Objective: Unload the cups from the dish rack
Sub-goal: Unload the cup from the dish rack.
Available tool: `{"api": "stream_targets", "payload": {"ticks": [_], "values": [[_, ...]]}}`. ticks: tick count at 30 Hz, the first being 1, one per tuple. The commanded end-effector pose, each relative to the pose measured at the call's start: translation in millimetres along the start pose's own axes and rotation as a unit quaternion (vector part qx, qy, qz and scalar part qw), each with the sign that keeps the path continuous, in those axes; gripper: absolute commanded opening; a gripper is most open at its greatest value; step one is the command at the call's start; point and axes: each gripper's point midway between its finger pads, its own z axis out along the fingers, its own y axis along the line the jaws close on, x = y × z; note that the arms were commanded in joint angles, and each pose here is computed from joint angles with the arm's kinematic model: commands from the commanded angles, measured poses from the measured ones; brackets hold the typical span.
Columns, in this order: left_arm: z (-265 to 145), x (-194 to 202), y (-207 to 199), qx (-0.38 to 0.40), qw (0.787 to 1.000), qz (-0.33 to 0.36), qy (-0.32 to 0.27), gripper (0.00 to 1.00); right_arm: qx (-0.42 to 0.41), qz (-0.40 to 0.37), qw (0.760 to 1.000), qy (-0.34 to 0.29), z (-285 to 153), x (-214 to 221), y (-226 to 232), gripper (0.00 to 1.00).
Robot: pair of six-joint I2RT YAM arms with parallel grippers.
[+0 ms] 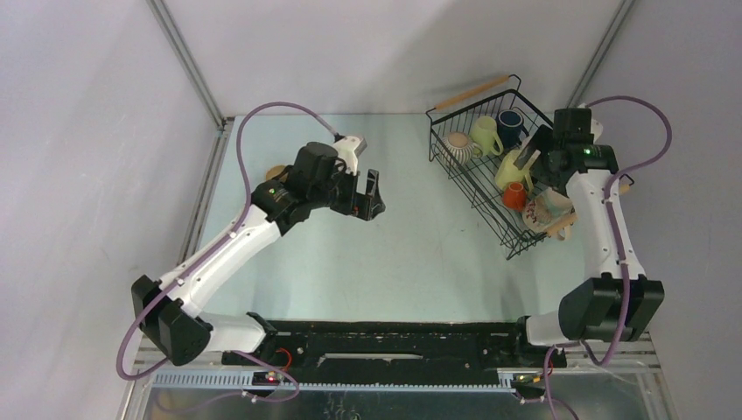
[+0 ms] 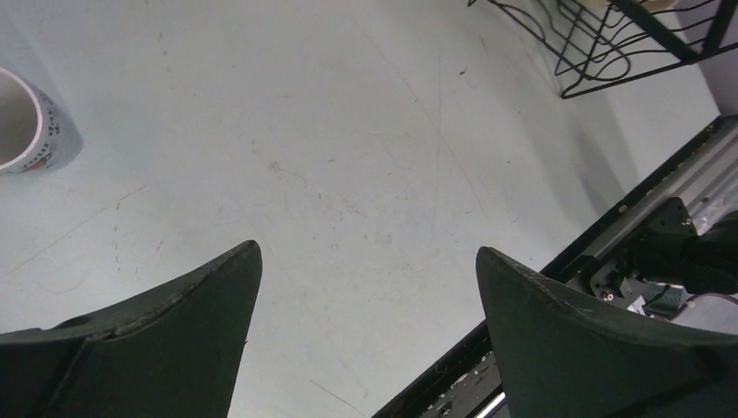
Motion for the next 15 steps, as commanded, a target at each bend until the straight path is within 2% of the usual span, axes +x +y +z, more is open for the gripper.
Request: {"api": "stream_targets", "payload": {"ticks": [1, 15], "values": [[-13, -11, -17, 0.038, 0.999, 0.004, -0.034, 1.00, 0.056, 0.006, 0.998, 0.000, 9, -5, -23, 1.00], [-17, -10, -22, 0.054, 0.998, 0.003, -0.035, 1.00, 0.155, 0.025, 0.987, 0.029, 28, -3, -79, 1.00]]}}
